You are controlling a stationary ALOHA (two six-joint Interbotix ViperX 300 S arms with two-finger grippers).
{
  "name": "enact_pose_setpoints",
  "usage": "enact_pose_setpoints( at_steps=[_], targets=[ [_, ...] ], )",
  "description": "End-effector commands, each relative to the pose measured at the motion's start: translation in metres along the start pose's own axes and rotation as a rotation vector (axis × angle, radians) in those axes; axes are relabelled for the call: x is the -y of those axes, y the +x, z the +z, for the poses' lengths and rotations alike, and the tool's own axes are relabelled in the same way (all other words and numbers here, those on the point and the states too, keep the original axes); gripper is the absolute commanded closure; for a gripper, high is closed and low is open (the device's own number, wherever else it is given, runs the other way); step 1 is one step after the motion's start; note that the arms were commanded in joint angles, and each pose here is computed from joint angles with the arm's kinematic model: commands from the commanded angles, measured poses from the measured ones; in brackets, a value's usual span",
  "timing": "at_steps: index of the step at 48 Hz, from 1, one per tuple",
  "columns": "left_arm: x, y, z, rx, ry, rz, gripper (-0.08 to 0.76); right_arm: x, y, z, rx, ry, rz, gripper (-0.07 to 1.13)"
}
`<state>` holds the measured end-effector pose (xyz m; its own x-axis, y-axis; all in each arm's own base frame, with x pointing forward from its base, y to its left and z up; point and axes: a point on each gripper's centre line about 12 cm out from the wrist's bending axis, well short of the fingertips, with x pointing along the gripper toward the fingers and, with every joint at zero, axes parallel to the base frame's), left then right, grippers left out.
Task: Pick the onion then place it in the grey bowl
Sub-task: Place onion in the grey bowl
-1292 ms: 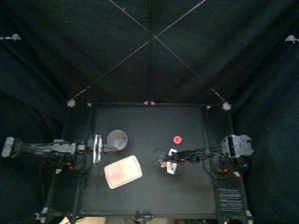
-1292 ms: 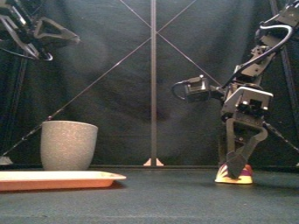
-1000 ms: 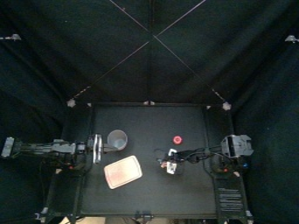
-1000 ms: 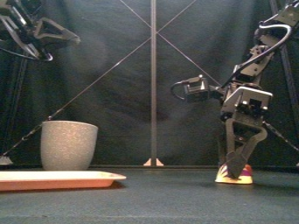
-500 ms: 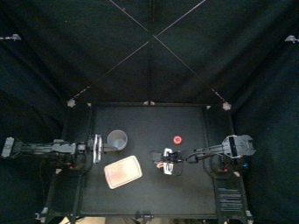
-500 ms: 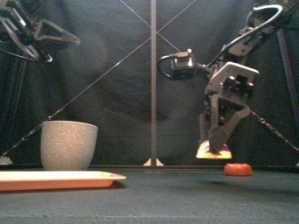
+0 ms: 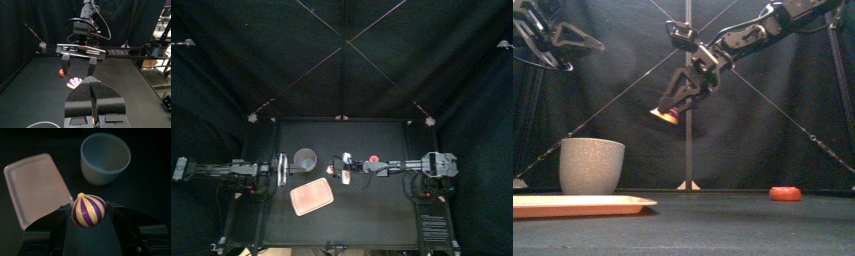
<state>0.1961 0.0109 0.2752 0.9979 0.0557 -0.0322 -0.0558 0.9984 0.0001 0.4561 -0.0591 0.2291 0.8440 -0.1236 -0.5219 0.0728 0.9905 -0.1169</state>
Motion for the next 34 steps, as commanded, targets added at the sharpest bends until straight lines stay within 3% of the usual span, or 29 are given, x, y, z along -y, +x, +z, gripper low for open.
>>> enact_pose_setpoints(
  at_steps=[1,26,34],
  targets=[
    [0.000,0.001,0.006,0.021,0.003,0.001,0.559,0.018,0.005,0.034,0.117,-0.014,-0.036,0.29],
    [-0.001,0.000,0.002,0.018,0.000,0.003,0.557,0.048,0.085,0.069,0.212,0.018,-0.082,0.27],
    [-0.001,0.000,0.003,0.026,0.001,0.004,0.553,0.049,0.095,0.073,0.210,0.012,-0.086,0.16]
  ],
)
